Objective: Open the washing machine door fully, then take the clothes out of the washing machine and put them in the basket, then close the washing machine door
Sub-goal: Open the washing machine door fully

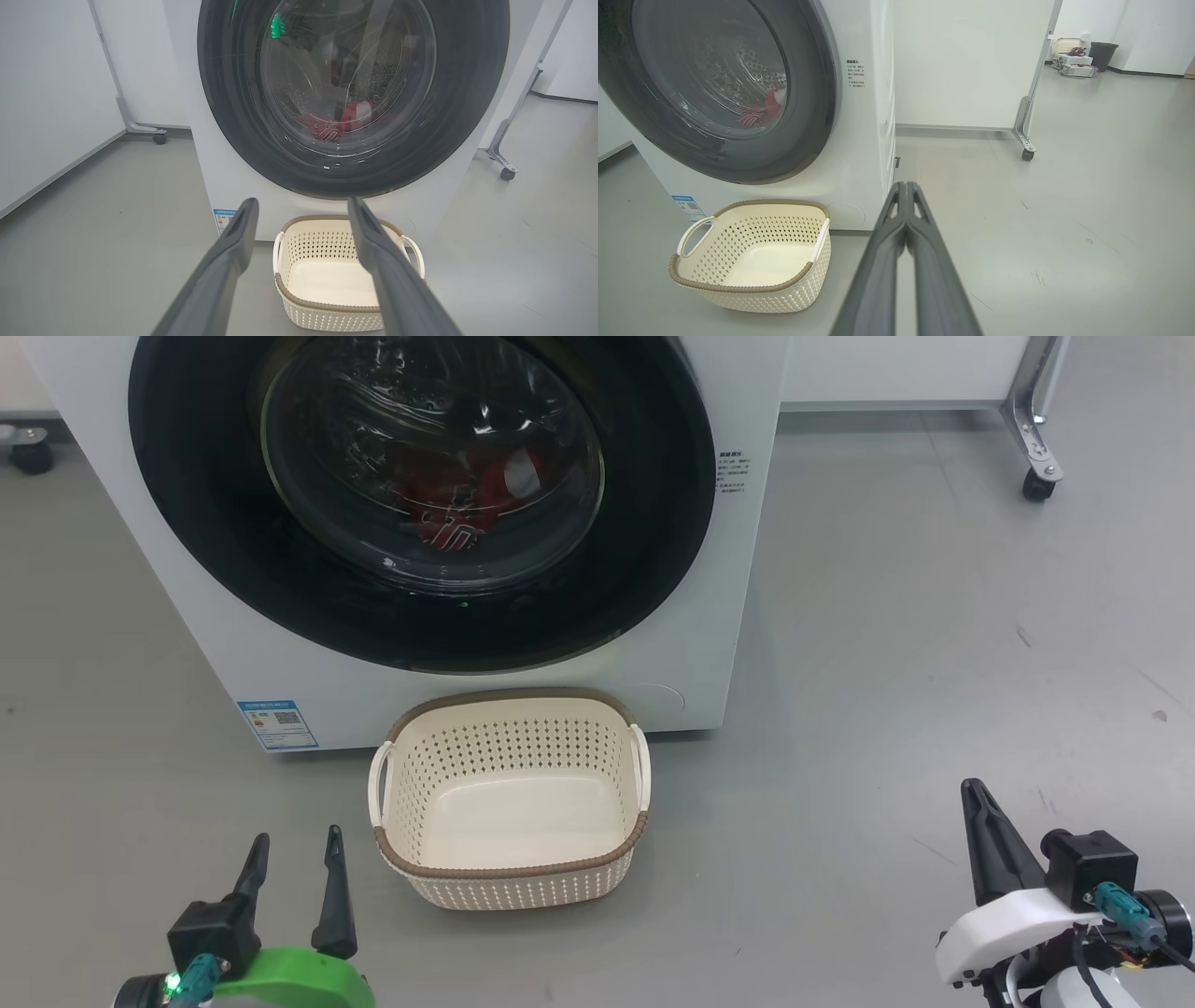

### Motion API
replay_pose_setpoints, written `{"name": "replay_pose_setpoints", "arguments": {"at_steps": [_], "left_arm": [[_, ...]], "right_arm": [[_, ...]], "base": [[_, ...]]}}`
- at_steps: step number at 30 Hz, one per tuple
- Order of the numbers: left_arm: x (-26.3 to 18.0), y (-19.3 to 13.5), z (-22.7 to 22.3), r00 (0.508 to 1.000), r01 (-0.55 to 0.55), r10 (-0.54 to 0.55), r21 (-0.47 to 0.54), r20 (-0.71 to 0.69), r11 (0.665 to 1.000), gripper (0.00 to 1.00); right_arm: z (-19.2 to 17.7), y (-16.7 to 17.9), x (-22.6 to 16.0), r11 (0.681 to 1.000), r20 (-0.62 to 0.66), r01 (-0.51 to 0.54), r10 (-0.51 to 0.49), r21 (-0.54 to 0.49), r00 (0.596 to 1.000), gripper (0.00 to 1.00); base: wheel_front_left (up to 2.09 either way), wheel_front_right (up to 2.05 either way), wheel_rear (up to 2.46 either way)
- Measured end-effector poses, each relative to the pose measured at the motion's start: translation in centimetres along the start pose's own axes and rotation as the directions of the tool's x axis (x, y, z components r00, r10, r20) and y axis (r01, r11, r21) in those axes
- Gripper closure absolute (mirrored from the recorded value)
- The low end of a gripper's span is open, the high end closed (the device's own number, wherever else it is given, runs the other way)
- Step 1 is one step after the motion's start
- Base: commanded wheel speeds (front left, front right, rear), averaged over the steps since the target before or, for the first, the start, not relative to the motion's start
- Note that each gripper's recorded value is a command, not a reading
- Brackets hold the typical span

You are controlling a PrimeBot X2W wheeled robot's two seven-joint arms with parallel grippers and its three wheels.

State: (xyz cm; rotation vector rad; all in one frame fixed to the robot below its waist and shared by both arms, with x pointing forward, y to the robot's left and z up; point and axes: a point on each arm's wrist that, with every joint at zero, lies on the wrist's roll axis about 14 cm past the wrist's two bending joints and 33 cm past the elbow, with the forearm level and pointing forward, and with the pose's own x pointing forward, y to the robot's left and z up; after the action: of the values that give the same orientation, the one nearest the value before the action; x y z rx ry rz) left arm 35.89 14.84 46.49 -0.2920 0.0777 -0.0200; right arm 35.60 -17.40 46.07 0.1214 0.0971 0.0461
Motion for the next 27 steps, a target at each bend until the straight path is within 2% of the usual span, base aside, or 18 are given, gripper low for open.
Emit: {"name": "replay_pose_setpoints", "arguments": {"at_steps": [8, 11, 17, 22, 23, 24, 27], "left_arm": [[0.0, -0.1, -0.1, 1.000, 0.000, 0.000, -0.007, -0.003, 1.000, 0.00], [0.0, 0.0, -0.2, 1.000, -0.003, 0.003, -0.008, -0.004, 1.000, 0.00], [0.1, 0.0, -0.4, 1.000, -0.004, 0.004, -0.004, -0.009, 1.000, 0.00], [0.4, 0.0, -0.7, 1.000, -0.005, 0.005, 0.000, -0.021, 1.000, 0.00], [0.5, 0.0, -0.9, 1.000, -0.003, 0.003, -0.002, -0.025, 1.000, 0.00], [0.6, -0.1, -0.9, 1.000, -0.001, 0.001, -0.002, -0.026, 1.000, 0.00], [1.2, -0.3, -0.7, 1.000, 0.005, -0.005, -0.001, -0.019, 1.000, 0.00]], "right_arm": [[-0.1, 0.0, 0.0, 1.000, -0.004, -0.005, 0.005, 0.008, 1.000, 1.00], [-0.2, 0.0, 0.1, 0.997, -0.005, 0.007, -0.007, 0.071, 1.000, 1.00], [-0.2, -0.6, 0.2, 0.991, -0.006, 0.027, -0.026, 0.132, 1.000, 1.00], [-0.1, -1.2, 0.8, 0.962, 0.001, 0.062, -0.065, 0.265, 0.998, 1.00], [0.1, -1.7, 1.1, 0.913, 0.013, 0.091, -0.105, 0.397, 0.994, 1.00], [0.1, -1.8, 1.2, 0.900, 0.012, 0.098, -0.114, 0.424, 0.993, 1.00], [0.7, -2.4, 1.8, 0.804, 0.037, 0.108, -0.159, 0.585, 0.987, 1.00]], "base": [[0.00, 0.00, 0.00], [0.00, 0.00, 0.00], [0.00, 0.00, 0.00], [0.00, 0.00, 0.00], [0.00, 0.00, 0.00], [0.00, 0.00, 0.00], [0.00, 0.00, 0.00]]}}
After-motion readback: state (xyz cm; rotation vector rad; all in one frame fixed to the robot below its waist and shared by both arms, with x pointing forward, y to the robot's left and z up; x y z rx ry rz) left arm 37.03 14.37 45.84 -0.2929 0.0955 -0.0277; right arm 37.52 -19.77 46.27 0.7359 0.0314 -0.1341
